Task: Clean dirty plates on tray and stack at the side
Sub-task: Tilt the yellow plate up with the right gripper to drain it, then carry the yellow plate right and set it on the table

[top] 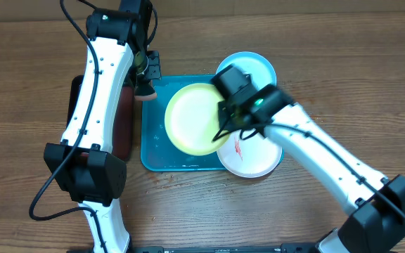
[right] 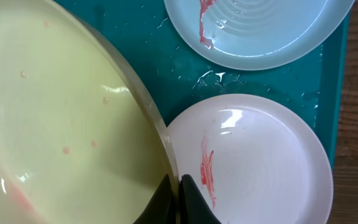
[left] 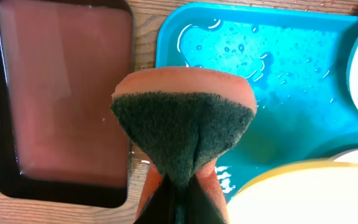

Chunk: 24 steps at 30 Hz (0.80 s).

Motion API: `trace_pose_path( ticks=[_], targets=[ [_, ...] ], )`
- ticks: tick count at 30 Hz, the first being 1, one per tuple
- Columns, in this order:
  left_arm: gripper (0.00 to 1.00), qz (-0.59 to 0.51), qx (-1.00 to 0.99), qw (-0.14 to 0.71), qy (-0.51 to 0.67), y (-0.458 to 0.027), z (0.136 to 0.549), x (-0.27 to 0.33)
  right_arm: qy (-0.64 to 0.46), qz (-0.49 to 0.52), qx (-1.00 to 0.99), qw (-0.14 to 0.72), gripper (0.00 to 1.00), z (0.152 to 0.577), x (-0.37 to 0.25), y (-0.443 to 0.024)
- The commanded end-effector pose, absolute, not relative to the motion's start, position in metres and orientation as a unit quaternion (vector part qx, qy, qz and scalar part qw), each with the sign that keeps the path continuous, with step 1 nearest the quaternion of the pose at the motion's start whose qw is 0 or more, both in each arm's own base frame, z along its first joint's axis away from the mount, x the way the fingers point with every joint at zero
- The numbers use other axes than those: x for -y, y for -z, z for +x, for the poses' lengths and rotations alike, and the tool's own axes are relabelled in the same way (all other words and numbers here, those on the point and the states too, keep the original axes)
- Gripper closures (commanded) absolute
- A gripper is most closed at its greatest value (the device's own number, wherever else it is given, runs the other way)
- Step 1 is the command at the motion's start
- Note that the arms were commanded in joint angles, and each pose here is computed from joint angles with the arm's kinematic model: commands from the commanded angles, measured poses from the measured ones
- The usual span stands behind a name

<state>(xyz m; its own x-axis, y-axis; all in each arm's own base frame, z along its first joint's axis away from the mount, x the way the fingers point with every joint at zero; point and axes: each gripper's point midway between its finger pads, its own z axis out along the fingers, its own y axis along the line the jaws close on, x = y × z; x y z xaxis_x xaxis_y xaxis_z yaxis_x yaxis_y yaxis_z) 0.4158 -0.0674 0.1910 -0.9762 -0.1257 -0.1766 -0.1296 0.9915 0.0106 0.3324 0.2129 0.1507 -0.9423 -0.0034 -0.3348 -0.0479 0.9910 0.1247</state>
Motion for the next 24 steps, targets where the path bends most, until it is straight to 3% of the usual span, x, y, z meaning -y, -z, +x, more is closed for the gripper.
trace_pose_path(
  ticks=[1, 15, 24],
  targets=[
    [0.96, -0.056, -0.994, 0.092, -0.004, -0.194, 0.416, 0.068, -0.151, 0.01, -0.981, 0.12, 0.96, 0.337, -0.207, -0.152],
    [0.96, -0.055, -0.994, 0.092, -0.004, -0.194, 0.416, 0.069, -0.145, 0.189, -0.966, 0.103, 0.96, 0.373, -0.055, -0.146],
    [0.96, -0.055, -0.994, 0.092, -0.004, -0.194, 0.416, 0.069, -0.127, 0.319, -0.934, 0.098, 0.96, 0.362, 0.043, -0.118]
  ],
)
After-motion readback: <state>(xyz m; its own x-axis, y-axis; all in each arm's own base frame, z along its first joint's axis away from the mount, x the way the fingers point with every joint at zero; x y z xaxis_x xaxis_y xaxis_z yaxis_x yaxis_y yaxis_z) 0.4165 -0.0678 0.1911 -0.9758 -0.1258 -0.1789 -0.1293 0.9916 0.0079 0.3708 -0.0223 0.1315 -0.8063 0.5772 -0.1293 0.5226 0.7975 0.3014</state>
